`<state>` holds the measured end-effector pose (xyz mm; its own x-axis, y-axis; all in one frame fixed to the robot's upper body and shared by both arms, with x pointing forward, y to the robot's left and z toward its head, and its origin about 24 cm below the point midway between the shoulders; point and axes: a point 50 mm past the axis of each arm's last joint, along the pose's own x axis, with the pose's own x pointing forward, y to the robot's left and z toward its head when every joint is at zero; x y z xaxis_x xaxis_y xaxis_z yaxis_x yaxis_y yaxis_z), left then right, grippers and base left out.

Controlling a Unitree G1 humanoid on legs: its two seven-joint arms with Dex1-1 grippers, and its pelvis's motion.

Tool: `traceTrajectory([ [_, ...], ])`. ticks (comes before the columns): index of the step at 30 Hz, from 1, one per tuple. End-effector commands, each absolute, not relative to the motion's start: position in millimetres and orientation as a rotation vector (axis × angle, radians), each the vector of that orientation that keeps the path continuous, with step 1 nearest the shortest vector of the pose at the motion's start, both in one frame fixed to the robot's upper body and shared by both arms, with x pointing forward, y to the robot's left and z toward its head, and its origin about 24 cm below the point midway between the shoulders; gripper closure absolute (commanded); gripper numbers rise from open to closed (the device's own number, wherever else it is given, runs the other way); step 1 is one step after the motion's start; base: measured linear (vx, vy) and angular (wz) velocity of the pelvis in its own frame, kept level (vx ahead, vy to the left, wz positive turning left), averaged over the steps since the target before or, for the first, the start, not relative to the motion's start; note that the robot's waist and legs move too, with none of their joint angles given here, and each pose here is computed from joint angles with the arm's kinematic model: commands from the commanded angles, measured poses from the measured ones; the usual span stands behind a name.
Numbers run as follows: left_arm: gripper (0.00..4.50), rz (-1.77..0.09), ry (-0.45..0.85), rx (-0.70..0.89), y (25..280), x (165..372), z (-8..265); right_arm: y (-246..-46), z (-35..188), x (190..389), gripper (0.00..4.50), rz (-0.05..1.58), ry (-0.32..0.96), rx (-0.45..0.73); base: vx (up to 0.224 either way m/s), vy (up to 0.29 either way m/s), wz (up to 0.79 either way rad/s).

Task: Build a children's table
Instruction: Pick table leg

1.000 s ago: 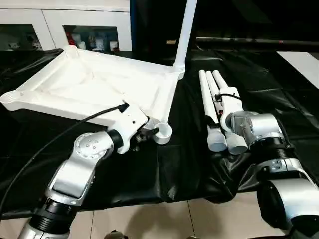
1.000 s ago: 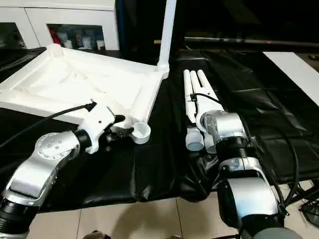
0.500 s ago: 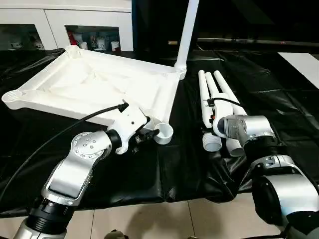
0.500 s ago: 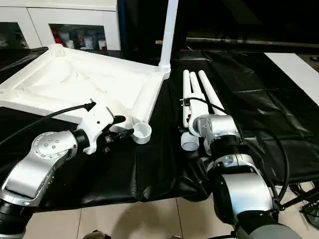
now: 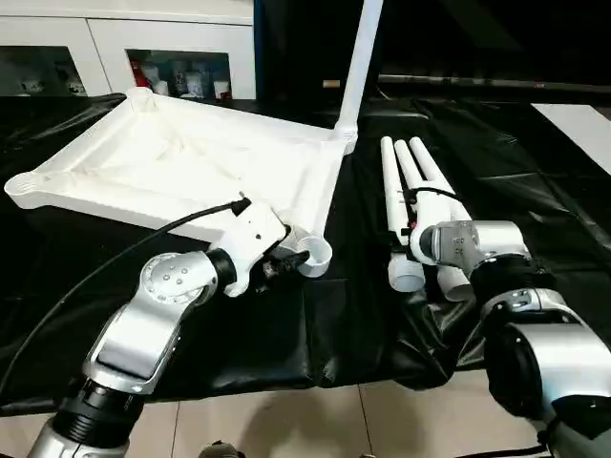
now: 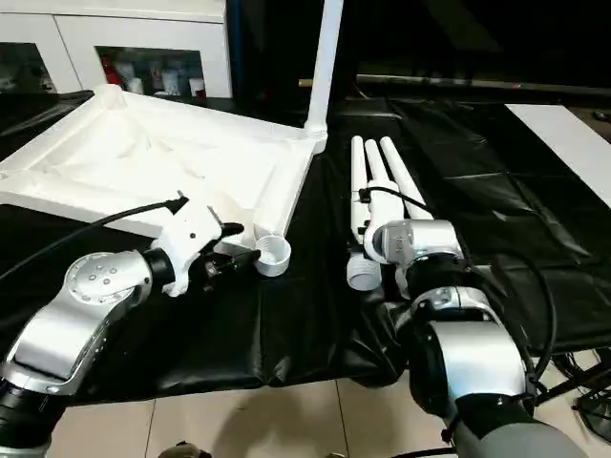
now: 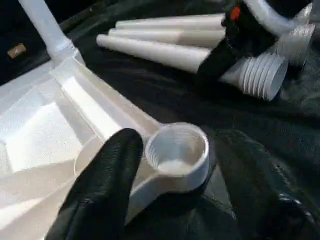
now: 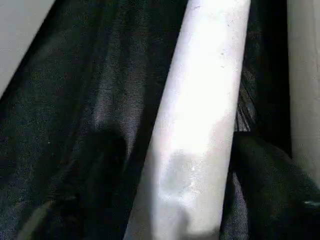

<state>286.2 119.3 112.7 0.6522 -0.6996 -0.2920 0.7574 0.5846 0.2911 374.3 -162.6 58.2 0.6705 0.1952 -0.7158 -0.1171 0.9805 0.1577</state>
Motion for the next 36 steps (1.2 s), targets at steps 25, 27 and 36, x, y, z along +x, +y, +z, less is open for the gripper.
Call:
traceTrajectory([
  [25,0.00,-0.657,0.128,0.377,125.3,307.8,118.5,-177.0,68.5,381.6,2.56,0.060,0.577,0.281,0.000,0.000,0.00],
  [27,0.00,-0.636,0.083,0.295,122.0,311.9,127.3,-176.8,88.8,384.2,2.57,0.102,0.324,0.348,0.000,0.000,0.00],
  [36,0.00,-0.704,0.034,-0.161,93.8,329.6,170.0,-168.5,138.5,350.4,2.59,0.416,-0.170,0.535,0.000,0.000,0.00],
])
